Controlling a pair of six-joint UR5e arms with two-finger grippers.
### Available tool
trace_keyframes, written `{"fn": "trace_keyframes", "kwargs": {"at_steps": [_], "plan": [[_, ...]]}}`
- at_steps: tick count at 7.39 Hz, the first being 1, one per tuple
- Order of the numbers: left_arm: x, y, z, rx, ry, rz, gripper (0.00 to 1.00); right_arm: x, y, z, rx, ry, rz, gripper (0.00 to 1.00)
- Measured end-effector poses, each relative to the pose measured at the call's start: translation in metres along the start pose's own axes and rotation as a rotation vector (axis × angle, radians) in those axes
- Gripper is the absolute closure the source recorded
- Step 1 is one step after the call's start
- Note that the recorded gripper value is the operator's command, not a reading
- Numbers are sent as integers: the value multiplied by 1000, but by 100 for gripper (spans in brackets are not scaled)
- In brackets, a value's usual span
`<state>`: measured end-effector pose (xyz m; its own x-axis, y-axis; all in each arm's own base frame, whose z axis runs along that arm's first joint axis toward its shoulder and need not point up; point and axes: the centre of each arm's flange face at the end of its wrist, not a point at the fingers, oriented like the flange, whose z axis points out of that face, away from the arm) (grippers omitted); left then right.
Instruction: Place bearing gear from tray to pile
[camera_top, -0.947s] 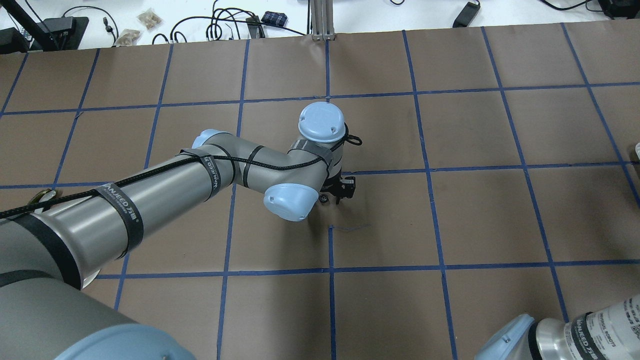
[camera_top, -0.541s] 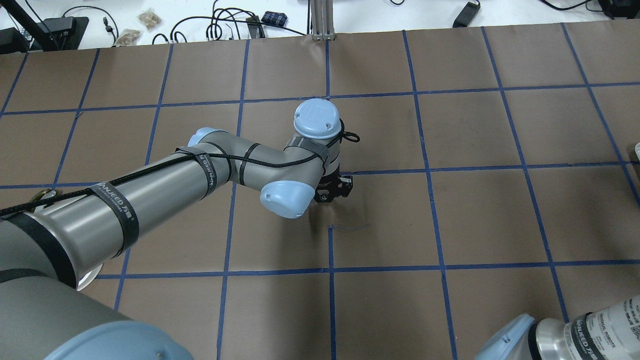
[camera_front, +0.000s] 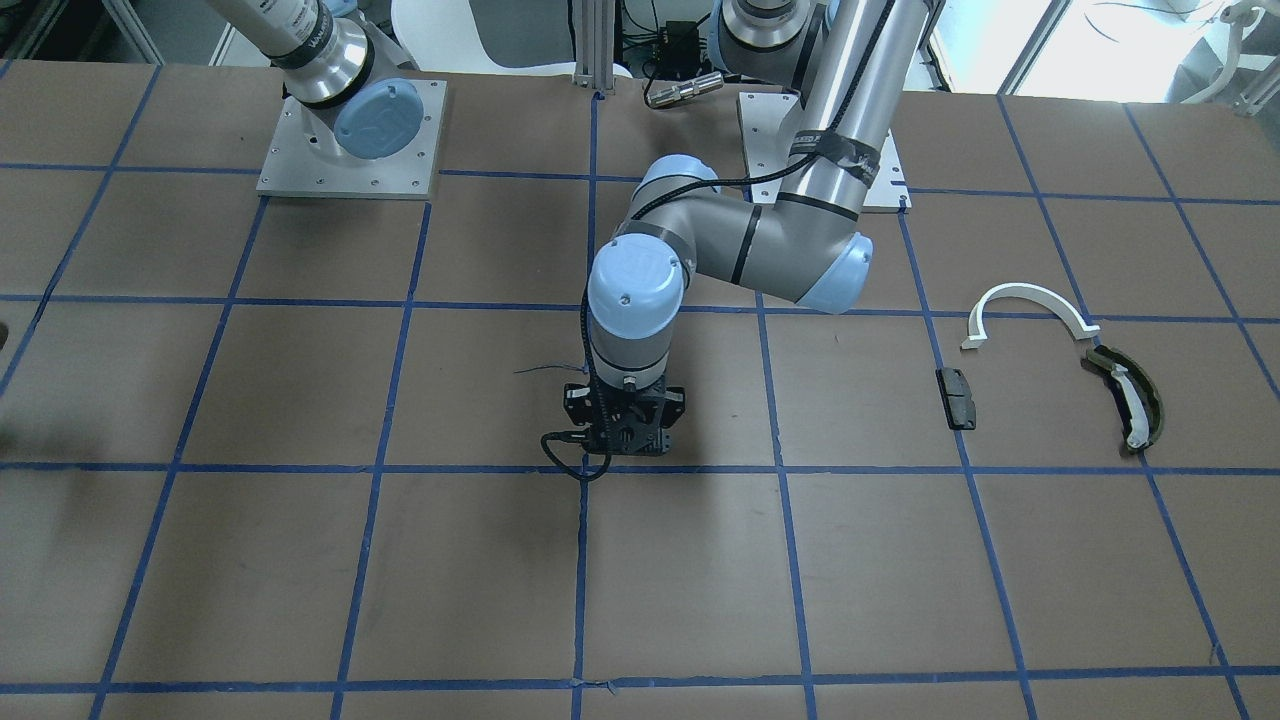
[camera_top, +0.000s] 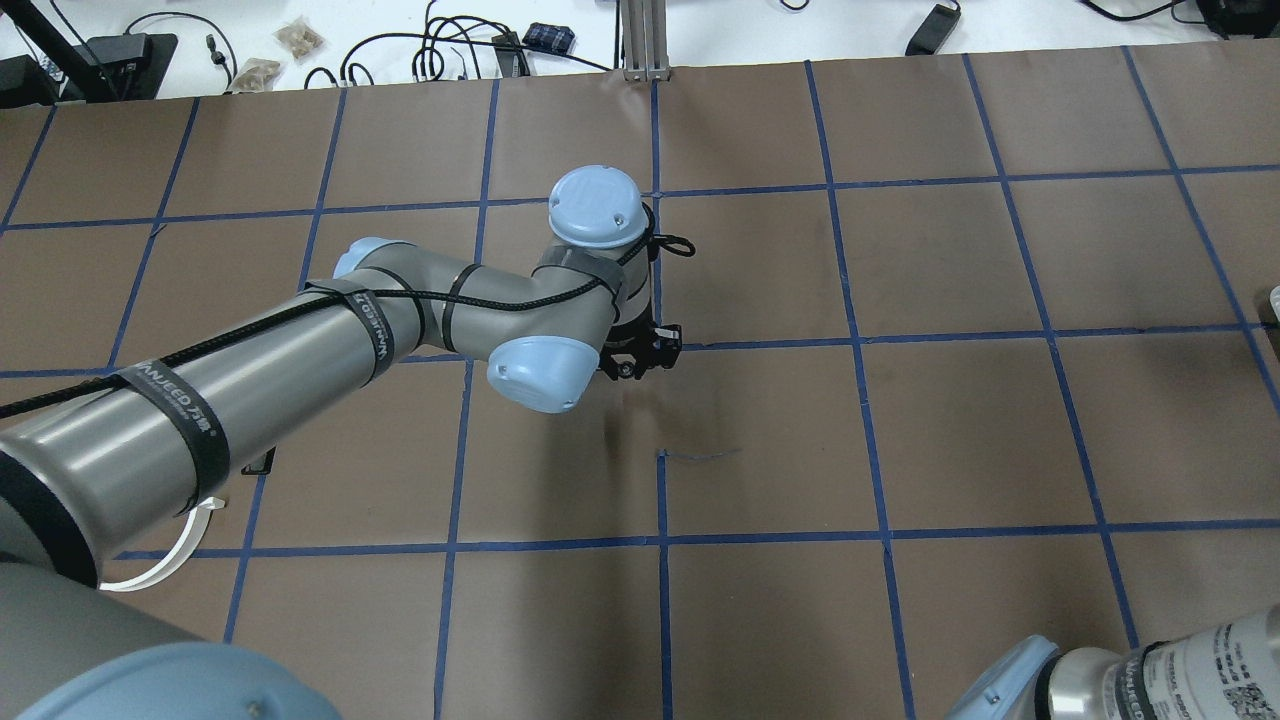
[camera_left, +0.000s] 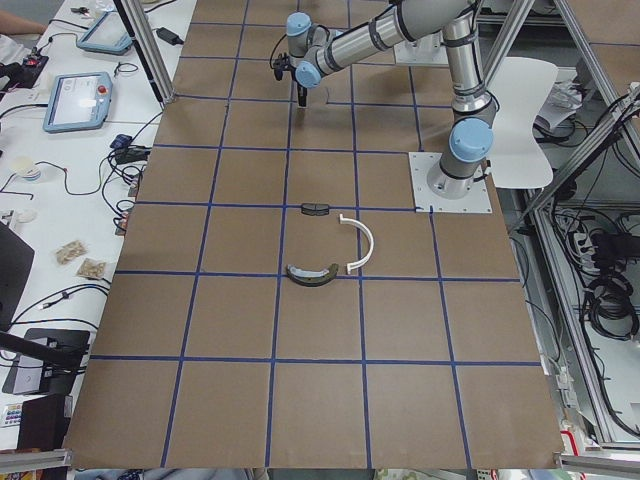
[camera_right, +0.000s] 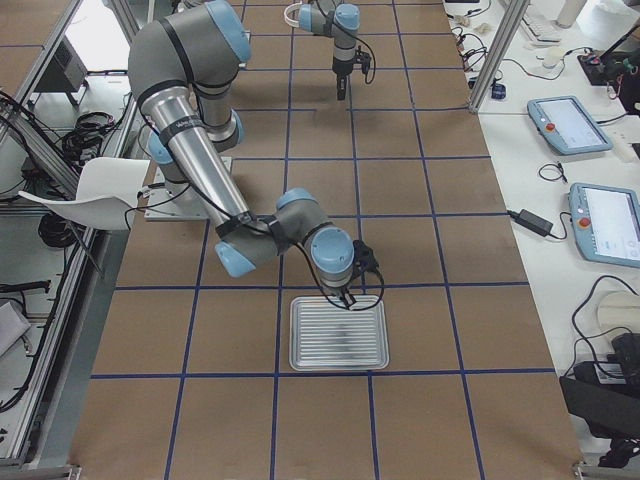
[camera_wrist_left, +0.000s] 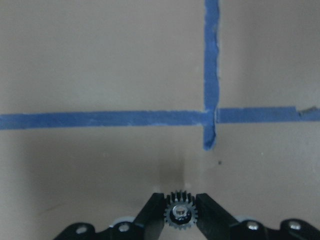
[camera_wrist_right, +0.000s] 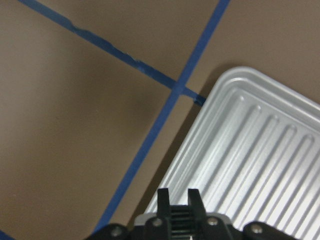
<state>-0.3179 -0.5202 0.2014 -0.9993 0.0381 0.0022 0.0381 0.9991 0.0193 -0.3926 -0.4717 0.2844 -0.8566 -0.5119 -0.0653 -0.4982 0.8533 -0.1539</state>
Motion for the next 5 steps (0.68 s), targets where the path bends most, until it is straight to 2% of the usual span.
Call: {"fn": "trace_keyframes", "kwargs": {"at_steps": [2, 4, 5], "plan": [[-92, -19, -28, -7, -54, 31, 100, -74, -77, -44, 7, -61, 4, 100], [-197, -26, -37, -30, -86, 77, 100, -175, -166, -78, -10, -62, 78, 100], [-261, -25, -32, -56, -74, 104, 100, -227, -208, -85, -20, -61, 136, 100]]}}
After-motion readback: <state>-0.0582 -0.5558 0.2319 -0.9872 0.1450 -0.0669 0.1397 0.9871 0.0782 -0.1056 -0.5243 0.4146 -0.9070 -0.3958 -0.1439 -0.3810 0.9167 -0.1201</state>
